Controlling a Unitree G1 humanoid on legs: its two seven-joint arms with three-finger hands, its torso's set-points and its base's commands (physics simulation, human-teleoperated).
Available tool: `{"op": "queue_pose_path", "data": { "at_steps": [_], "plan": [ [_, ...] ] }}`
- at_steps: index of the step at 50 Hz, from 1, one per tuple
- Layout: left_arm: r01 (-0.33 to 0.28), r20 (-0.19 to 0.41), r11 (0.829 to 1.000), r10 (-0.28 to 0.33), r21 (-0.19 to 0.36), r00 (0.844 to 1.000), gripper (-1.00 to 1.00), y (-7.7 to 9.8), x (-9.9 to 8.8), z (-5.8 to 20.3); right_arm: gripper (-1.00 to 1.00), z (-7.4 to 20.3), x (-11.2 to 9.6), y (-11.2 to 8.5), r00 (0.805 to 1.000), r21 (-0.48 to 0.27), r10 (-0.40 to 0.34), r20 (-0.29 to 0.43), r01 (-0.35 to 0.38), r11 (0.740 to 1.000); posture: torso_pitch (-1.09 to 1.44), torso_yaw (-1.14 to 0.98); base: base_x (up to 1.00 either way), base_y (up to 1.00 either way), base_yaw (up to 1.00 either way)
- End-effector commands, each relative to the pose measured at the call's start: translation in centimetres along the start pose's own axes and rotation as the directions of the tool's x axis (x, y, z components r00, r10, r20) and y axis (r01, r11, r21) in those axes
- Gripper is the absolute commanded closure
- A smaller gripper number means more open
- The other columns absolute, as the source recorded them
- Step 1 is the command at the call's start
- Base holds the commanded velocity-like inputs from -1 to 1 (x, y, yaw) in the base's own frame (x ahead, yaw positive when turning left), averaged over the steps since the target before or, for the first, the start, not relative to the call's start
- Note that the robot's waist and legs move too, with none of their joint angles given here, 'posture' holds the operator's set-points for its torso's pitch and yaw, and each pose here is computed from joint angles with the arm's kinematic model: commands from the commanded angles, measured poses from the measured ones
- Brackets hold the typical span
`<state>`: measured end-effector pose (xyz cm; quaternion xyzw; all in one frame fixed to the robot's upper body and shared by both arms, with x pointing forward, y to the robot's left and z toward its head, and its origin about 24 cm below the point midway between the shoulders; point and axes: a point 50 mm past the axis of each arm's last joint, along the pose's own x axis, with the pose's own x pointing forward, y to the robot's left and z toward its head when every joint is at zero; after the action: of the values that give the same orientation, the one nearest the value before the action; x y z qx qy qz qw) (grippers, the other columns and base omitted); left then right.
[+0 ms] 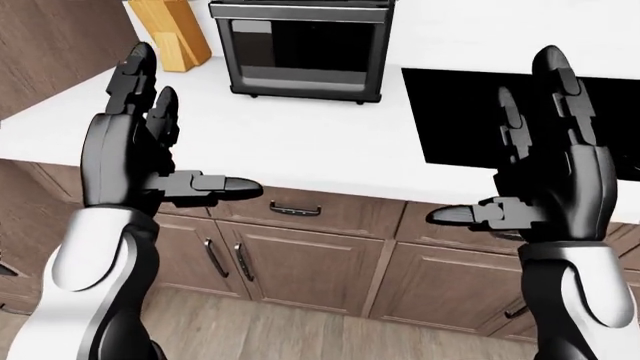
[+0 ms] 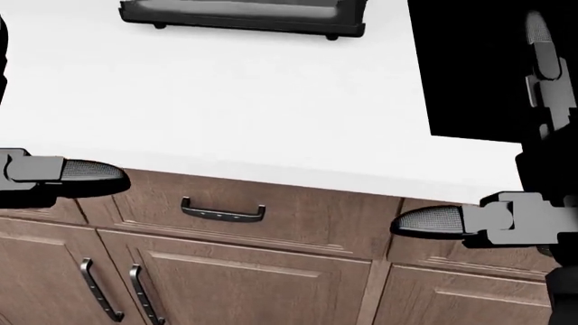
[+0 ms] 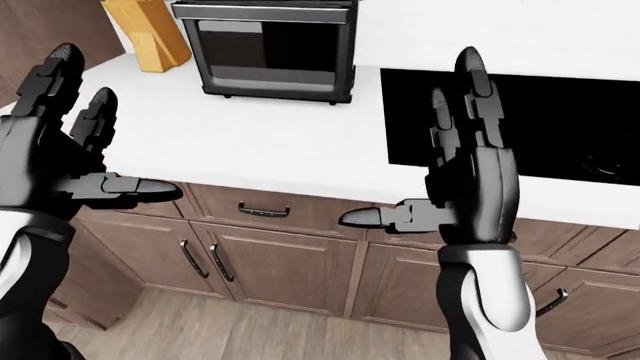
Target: Open the toaster oven door.
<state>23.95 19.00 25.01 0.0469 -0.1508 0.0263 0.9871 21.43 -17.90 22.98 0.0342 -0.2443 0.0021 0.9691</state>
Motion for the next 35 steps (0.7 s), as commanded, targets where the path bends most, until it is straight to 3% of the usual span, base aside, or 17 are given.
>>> {"op": "queue_pose_path", "data": {
  "at_steps": [1,8,35],
  "plan": [
    [0.009,0.043,1.0,-0.009,0.001,0.999,-1.0,-0.15,0.02,0.64,-1.0,0.44,0.15,-0.15,0.999,-0.008,-0.016,0.03,0.017,1.0,0.0,0.0,0.0,-0.06,0.0],
    [0.009,0.043,1.0,-0.009,-0.001,0.999,-1.0,-0.18,-0.03,0.61,-1.0,0.18,0.1,-0.48,0.999,-0.021,-0.044,0.027,0.045,0.999,0.0,0.0,0.0,-0.01,-0.79],
    [-0.005,0.04,1.0,0.005,0.004,0.999,-1.0,0.03,-0.05,0.7,-1.0,0.66,-0.32,-0.25,0.998,-0.006,-0.015,0.054,0.015,1.0,0.0,0.0,0.16,-0.01,0.0]
  ]
}}
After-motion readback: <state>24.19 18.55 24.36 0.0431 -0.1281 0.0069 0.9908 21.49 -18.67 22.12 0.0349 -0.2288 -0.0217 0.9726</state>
